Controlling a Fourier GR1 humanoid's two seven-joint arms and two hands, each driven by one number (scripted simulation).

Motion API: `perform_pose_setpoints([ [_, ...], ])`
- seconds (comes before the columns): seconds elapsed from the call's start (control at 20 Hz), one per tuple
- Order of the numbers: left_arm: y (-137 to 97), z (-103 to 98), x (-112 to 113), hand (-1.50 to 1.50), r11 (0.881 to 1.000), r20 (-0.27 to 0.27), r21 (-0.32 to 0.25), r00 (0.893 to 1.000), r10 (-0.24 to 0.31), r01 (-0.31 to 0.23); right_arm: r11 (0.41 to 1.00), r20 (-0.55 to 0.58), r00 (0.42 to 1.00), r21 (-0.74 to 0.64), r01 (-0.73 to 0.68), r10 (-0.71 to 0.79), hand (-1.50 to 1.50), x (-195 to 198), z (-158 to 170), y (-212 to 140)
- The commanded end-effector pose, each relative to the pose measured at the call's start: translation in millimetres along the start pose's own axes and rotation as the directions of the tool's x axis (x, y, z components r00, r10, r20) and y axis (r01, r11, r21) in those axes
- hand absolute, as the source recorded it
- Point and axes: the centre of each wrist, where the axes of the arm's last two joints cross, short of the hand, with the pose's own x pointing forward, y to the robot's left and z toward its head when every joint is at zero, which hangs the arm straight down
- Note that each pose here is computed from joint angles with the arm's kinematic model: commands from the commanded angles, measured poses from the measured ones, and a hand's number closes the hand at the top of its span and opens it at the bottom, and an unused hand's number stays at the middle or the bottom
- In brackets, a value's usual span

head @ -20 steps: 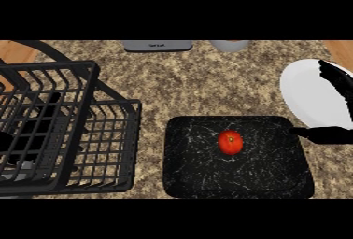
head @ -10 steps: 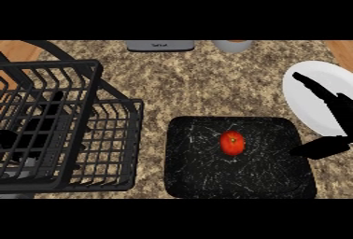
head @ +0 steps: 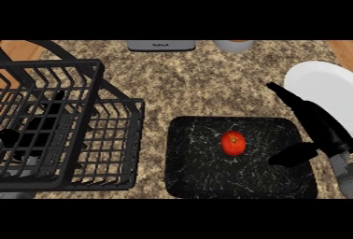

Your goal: Pick the tomato from the tray and place it in the plate

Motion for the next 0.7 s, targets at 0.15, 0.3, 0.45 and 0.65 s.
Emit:
perform_pose_setpoints([
  [0.15,-89,10,-27,0.0,0.972,-0.176,-0.112,0.967,0.184,-0.205,0.995,-0.037,0.999,0.099,0.0,0.004,-1.5,25,2,38],
  [0.3,-79,16,-29,0.0,0.972,-0.173,-0.128,0.97,0.171,-0.195,0.996,-0.068,0.998,0.086,0.019,-0.013,-1.5,26,-8,46],
  [0.45,-73,19,-35,0.0,0.974,-0.188,-0.115,0.967,0.172,-0.196,0.995,-0.052,0.999,0.098,0.009,-0.004,-1.5,35,-4,62],
  [0.65,-87,17,-37,0.0,0.975,-0.196,-0.103,0.965,0.176,-0.199,0.995,-0.075,0.995,0.08,-0.055,0.061,-1.5,40,-2,62],
])
